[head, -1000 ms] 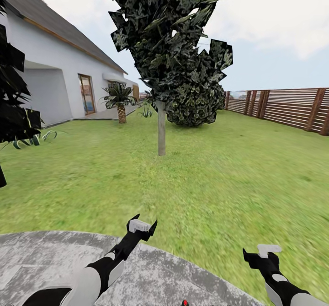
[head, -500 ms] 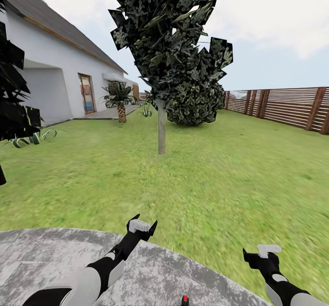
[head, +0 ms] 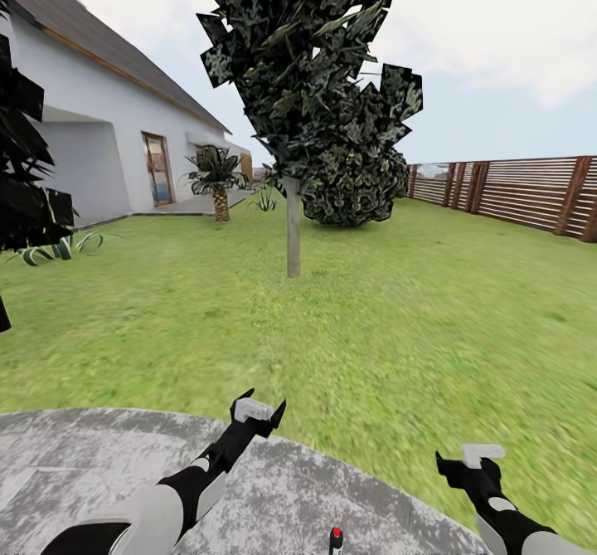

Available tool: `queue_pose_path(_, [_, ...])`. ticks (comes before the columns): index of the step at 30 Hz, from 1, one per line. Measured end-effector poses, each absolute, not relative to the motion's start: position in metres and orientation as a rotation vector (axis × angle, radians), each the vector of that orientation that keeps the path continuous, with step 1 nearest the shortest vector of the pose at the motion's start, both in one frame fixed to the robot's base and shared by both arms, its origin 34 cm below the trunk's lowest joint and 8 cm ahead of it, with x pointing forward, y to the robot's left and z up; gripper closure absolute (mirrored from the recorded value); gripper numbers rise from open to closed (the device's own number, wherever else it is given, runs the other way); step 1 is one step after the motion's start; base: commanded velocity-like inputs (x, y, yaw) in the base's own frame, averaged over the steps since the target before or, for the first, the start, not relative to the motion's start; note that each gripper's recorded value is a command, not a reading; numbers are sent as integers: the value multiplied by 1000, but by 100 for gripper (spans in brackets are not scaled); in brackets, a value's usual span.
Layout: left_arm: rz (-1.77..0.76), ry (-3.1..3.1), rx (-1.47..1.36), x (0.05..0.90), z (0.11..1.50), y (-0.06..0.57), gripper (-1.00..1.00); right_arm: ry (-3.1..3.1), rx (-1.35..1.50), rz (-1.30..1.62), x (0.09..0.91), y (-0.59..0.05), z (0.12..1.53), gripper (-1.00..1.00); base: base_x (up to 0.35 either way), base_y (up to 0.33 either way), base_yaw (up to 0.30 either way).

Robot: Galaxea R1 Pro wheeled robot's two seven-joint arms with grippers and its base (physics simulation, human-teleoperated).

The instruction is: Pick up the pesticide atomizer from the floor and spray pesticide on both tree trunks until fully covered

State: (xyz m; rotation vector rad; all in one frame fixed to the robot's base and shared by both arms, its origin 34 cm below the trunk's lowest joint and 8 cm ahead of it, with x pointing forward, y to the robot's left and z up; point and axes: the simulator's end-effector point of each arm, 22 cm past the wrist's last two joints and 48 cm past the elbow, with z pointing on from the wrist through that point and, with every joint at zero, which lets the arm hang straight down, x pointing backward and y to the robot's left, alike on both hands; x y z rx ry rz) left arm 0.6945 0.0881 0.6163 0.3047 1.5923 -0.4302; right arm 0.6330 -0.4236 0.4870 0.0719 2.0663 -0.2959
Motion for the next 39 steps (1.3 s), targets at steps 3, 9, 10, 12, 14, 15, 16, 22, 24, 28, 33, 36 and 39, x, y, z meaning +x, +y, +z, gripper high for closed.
queue_pose_path(3, [-431,1593,305,693,610,88,-100,2069,70,-281,632,-414,478,-100,0,0,0])
queue_pose_path(9, [-438,1594,311,689,596,86,-100,2079,51,-230,633,-379,459,-100,0,0,0])
queue_pose_path(10, [-442,1593,316,688,594,85,-100,2079,50,-224,632,-376,456,-100,0,0,0])
queue_pose_path(12, [-454,1591,327,685,589,82,-100,2080,48,-217,632,-371,451,-100,0,0,0])
queue_pose_path(14, [-478,1586,349,681,586,76,-100,2080,46,-210,631,-367,446,-100,0,0,0])
queue_pose_path(15, [-492,1583,362,678,584,72,-100,2081,46,-209,631,-365,444,-100,0,0,0])
queue_pose_path(16, [-497,1582,367,677,582,71,-100,2081,46,-208,630,-365,442,-100,0,0,0])
queue_pose_path(22, [-516,1577,383,671,569,67,-100,2081,46,-206,627,-364,428,-100,0,0,0])
queue_pose_path(24, [-517,1576,385,670,565,66,-100,2080,47,-207,626,-364,424,-100,0,0,0])
queue_pose_path(28, [-518,1576,386,668,556,66,-100,2080,47,-210,624,-366,415,-100,0,0,0])
queue_pose_path(33, [-519,1576,388,664,544,66,-100,2080,49,-217,621,-370,405,-100,0,0,0])
queue_pose_path(36, [-519,1575,389,663,538,66,-100,2079,49,-219,619,-371,398,-100,0,0,0])
queue_pose_path(39, [-520,1575,390,660,531,66,-100,2079,49,-221,617,-372,391,-100,0,0,0])
